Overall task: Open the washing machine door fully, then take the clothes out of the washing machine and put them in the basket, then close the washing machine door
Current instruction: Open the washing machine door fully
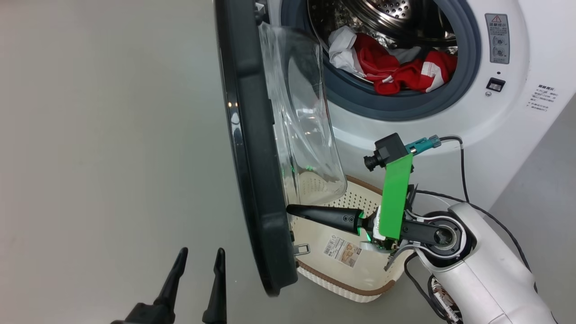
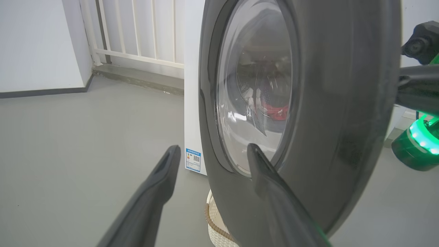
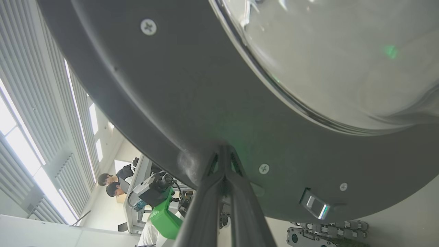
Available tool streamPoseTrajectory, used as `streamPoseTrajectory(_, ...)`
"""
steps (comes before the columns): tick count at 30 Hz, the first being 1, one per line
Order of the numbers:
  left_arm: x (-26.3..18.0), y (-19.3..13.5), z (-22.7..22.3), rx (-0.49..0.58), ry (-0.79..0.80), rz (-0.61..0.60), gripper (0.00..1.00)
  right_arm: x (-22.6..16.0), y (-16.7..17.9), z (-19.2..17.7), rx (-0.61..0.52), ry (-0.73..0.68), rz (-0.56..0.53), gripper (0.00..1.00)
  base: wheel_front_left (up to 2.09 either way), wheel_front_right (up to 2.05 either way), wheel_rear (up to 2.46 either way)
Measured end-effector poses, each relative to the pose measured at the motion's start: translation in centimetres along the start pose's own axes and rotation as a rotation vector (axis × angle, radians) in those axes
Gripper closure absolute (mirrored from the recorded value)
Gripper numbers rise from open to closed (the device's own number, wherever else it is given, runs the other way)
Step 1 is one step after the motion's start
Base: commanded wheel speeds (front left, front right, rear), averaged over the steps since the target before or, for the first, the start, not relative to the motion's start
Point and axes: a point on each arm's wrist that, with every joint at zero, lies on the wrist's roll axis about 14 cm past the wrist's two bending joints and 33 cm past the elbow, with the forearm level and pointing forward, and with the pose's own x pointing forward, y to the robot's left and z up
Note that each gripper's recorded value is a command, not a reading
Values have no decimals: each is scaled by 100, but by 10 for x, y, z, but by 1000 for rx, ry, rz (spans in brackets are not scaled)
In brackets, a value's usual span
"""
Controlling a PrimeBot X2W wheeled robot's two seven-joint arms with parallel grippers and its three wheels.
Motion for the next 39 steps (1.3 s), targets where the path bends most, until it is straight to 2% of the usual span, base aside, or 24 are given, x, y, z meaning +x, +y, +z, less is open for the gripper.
streamPoseTrajectory(1,0,0,-1,0,3,-2,0,0,0,1,-2,-7,-1,12,0,0,0)
streamPoseTrajectory(2,-1,0,-2,-1,7,-3,0,-1,0,1,-3,-10,-2,0,0,0,0)
streamPoseTrajectory(14,0,-1,-10,-9,26,-22,0,-22,-19,3,-9,-125,-86,0,0,0,0)
streamPoseTrajectory(29,12,-3,-11,-11,26,-39,0,-85,-72,6,-11,-305,-291,0,0,0,0)
streamPoseTrajectory(39,14,-7,-11,-14,26,-53,0,-130,-107,-1,-59,-443,-459,0,0,0,0)
